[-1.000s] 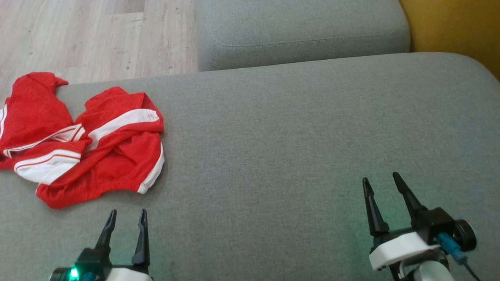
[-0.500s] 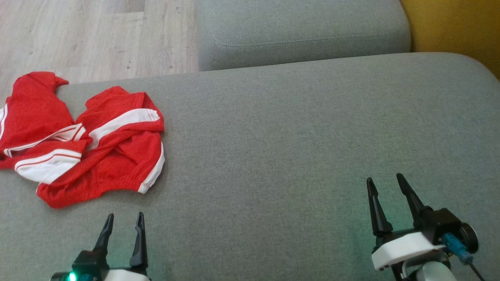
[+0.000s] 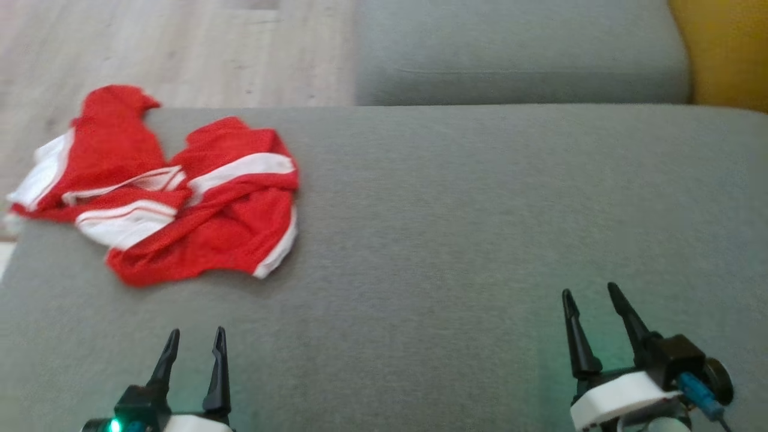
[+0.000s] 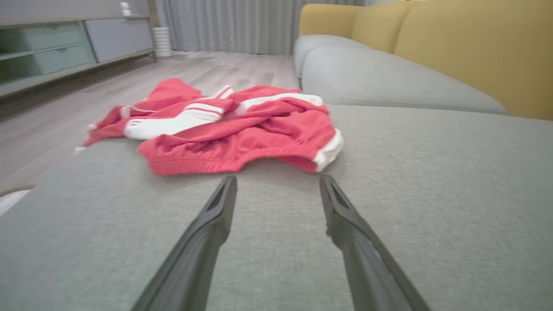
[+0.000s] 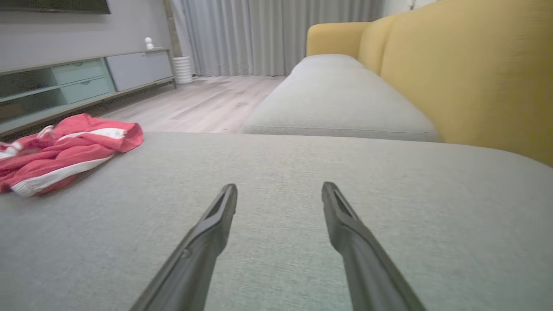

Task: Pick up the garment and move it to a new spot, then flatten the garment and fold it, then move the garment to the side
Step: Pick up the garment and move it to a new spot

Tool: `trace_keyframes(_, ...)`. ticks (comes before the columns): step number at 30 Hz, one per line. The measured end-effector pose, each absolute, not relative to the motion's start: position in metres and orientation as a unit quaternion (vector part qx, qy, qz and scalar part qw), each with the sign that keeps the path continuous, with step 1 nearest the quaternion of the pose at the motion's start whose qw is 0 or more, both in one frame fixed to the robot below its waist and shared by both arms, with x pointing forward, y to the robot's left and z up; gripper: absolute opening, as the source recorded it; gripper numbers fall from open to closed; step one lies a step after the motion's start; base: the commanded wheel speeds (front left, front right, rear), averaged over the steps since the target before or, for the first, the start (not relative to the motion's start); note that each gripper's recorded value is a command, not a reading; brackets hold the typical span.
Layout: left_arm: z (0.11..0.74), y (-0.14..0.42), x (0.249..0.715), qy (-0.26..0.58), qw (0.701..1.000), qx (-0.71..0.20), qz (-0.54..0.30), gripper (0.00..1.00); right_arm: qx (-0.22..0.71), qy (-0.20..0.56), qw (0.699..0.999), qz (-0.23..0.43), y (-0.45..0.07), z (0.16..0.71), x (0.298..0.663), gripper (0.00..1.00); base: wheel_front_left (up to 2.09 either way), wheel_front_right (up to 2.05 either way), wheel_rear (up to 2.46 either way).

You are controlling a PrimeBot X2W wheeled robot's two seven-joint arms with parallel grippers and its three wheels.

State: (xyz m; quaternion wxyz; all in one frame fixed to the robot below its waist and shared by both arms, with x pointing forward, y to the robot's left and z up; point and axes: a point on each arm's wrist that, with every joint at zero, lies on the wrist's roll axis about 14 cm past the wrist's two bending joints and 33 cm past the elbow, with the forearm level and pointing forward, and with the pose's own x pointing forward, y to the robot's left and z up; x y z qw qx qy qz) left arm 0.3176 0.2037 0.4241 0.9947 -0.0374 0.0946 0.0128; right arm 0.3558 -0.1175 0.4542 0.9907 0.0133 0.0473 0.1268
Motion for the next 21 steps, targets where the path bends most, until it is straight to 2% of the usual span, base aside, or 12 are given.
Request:
trace_keyframes(12, 0.411, 0.251, 0.262, 0.11, 0.987, -0.051, 0.108, 1.0, 0.007, 0.043, 0.966, 0.256, -0.032, 0.458, 0.367, 1.0, 0.0, 0.0, 0.0)
trace_keyframes(17, 0.415, 0.244, 0.279, 0.11, 0.989, -0.047, 0.093, 1.0, 0.005, 0.044, 0.964, 0.263, -0.025, 0.454, 0.381, 1.0, 0.0, 0.0, 0.0)
trace_keyframes(21, 0.432, 0.222, 0.329, 0.089, 0.994, -0.04, 0.04, 1.0, -0.003, 0.05, 0.962, 0.268, -0.023, 0.445, 0.395, 1.0, 0.0, 0.0, 0.0)
